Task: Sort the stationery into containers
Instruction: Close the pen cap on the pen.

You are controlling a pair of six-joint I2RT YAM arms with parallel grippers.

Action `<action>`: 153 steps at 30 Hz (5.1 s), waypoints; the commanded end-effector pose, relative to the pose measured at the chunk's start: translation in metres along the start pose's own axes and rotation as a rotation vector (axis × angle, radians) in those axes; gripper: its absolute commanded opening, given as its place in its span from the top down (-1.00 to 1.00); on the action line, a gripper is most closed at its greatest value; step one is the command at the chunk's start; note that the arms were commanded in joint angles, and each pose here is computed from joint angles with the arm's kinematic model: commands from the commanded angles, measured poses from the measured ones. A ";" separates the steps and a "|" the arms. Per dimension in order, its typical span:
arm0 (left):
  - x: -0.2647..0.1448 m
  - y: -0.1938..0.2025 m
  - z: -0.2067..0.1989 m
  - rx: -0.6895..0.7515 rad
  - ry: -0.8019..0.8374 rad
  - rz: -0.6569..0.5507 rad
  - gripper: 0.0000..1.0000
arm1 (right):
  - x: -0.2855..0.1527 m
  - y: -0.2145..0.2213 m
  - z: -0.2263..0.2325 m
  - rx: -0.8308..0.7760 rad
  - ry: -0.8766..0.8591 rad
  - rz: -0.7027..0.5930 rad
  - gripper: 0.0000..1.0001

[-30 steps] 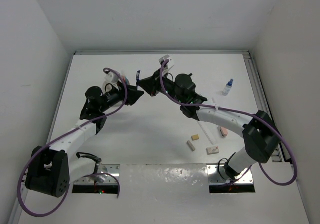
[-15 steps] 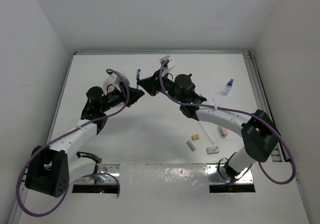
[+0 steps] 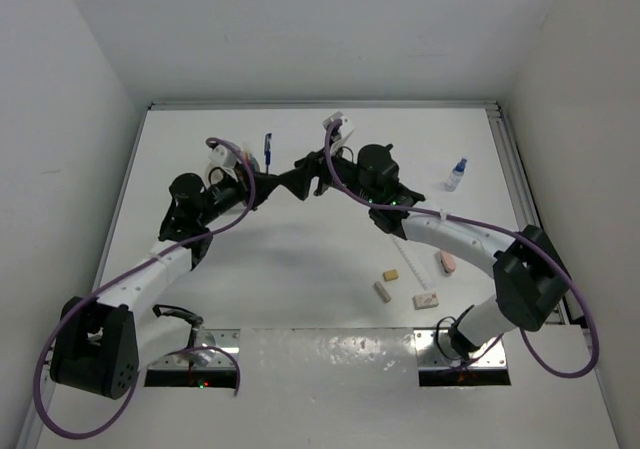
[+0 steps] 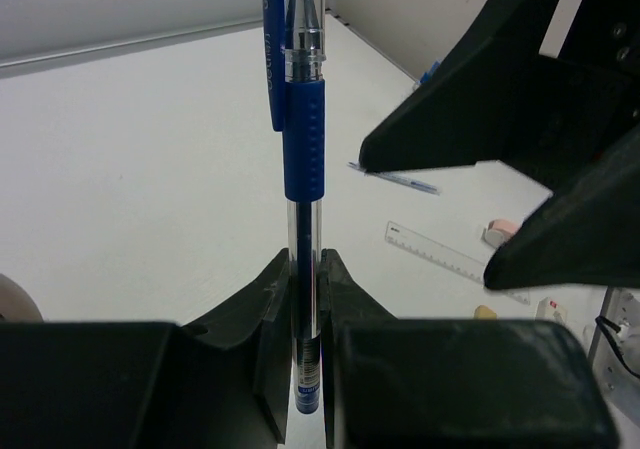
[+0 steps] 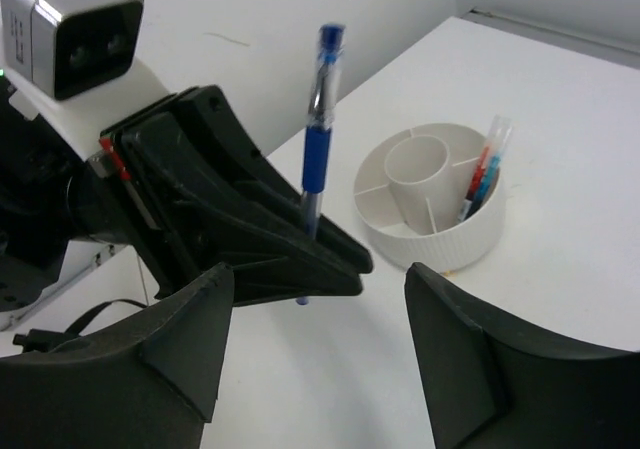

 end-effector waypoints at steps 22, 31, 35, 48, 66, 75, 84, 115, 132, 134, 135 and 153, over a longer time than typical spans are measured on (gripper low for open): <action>-0.006 0.002 -0.005 0.077 0.035 0.037 1.00 | 0.059 -0.073 0.014 0.045 -0.081 -0.094 -0.33; -0.006 0.000 -0.004 0.077 0.026 0.030 1.00 | 0.060 -0.059 0.014 0.099 -0.094 -0.086 0.49; -0.005 -0.006 -0.001 0.074 0.007 0.013 1.00 | 0.059 -0.051 0.014 0.103 -0.094 -0.071 1.00; -0.006 -0.060 0.018 0.105 -0.037 -0.144 1.00 | 0.041 0.014 0.001 0.024 -0.025 0.049 1.00; -0.007 -0.077 0.020 0.137 -0.034 -0.200 1.00 | 0.035 0.082 -0.007 0.047 0.018 0.170 1.00; -0.008 -0.078 0.023 0.144 -0.037 -0.202 1.00 | 0.026 0.117 -0.015 0.052 0.056 0.253 1.00; -0.008 -0.079 0.023 0.143 -0.038 -0.204 1.00 | 0.026 0.145 -0.019 0.057 0.067 0.316 1.00; -0.012 -0.066 0.028 0.164 -0.058 -0.168 1.00 | 0.027 0.155 -0.013 0.027 0.048 0.352 0.93; -0.022 -0.023 0.026 0.332 -0.022 -0.046 1.00 | 0.037 0.061 0.003 -0.056 0.013 0.163 0.08; -0.022 -0.023 0.028 0.326 -0.036 -0.049 1.00 | 0.033 0.055 0.008 -0.057 -0.002 0.153 -0.05; -0.022 -0.024 0.029 0.322 -0.042 -0.050 1.00 | 0.032 0.054 0.009 -0.054 -0.005 0.154 -0.09; -0.024 -0.022 0.027 0.272 -0.050 -0.052 1.00 | 0.056 -0.038 0.027 -0.004 -0.078 -0.133 -0.06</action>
Point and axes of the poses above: each gripper's point midway between its finger pads, its own x axis out along the fingers, its own z axis along the line the jaws close on, y = z × x, the point moved 1 cm from there along -x, back along the fingers, and after that the axes turned 13 degrees about x, right-handed, at the moved point
